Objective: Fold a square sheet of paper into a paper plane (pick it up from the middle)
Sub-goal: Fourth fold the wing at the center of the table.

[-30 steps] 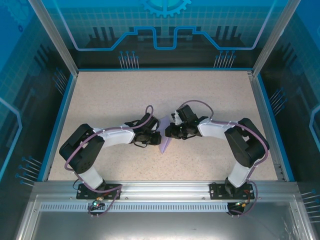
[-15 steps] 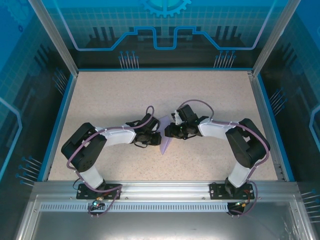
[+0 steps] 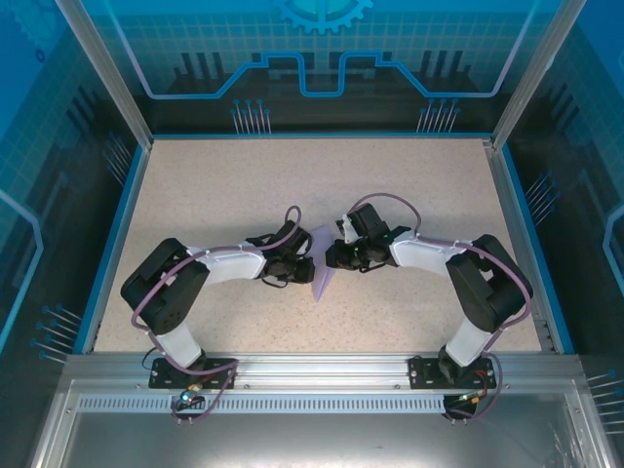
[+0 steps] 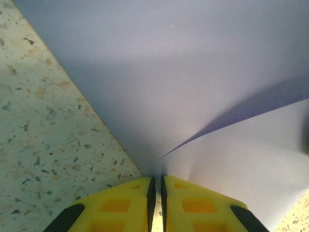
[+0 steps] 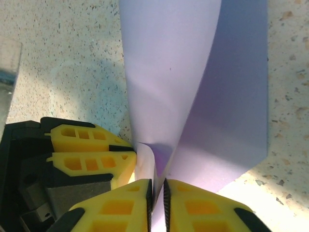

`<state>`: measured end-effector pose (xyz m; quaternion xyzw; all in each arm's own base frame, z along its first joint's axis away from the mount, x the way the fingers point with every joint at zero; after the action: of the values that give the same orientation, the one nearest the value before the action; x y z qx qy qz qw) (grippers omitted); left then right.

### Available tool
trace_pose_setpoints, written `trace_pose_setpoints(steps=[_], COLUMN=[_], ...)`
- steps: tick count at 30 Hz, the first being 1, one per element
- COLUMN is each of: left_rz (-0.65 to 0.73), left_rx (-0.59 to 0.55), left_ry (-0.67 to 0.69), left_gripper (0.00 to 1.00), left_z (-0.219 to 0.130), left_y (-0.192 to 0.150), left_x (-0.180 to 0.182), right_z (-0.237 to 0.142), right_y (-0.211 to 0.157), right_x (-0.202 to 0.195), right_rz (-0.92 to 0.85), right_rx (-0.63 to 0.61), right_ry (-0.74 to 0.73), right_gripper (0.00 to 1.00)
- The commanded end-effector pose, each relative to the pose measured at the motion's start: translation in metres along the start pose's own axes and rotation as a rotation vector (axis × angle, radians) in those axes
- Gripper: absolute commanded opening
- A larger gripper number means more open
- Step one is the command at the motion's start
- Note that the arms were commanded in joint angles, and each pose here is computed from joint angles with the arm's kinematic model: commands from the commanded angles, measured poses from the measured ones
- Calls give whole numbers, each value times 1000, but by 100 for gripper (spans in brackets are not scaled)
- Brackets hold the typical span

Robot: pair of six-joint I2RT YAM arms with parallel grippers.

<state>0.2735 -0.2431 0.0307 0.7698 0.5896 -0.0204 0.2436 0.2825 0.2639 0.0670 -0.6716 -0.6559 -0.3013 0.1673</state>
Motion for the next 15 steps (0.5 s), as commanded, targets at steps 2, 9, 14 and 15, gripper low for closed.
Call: trace_pose_setpoints(steps=[2,9,14,15], left_rz=[18,20,18,19], left_rx=[24,25,29,29], left_ry=[44,46,47,48], left_gripper=[16,16,16,16], left_z=[11,12,13,14], left_y=[-2,-2,-3,-3], left_x=[10,10,11,11], right_z=[1,7,12,12], right_y=[-1,-1,1,0], right_x=[0,10,16,18], right_rz=[3,0,8,8], right_rx=[20,39,44,47], right_ry=[14,49,80,90], right_gripper=[10,6,5,5])
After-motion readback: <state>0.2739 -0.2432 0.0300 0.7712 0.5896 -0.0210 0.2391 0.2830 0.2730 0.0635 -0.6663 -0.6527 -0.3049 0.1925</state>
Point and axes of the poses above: each hand's point on the last joint's axis, 136 mm out from that joint toward the fingers, its own z axis out along the fingers, its own x axis along the line the jaws close on, y = z × x, the point moved 2 cm from there along -z, back along the fingers, and after that the axes turned 7 degrees about z, right-handed, at the moved point
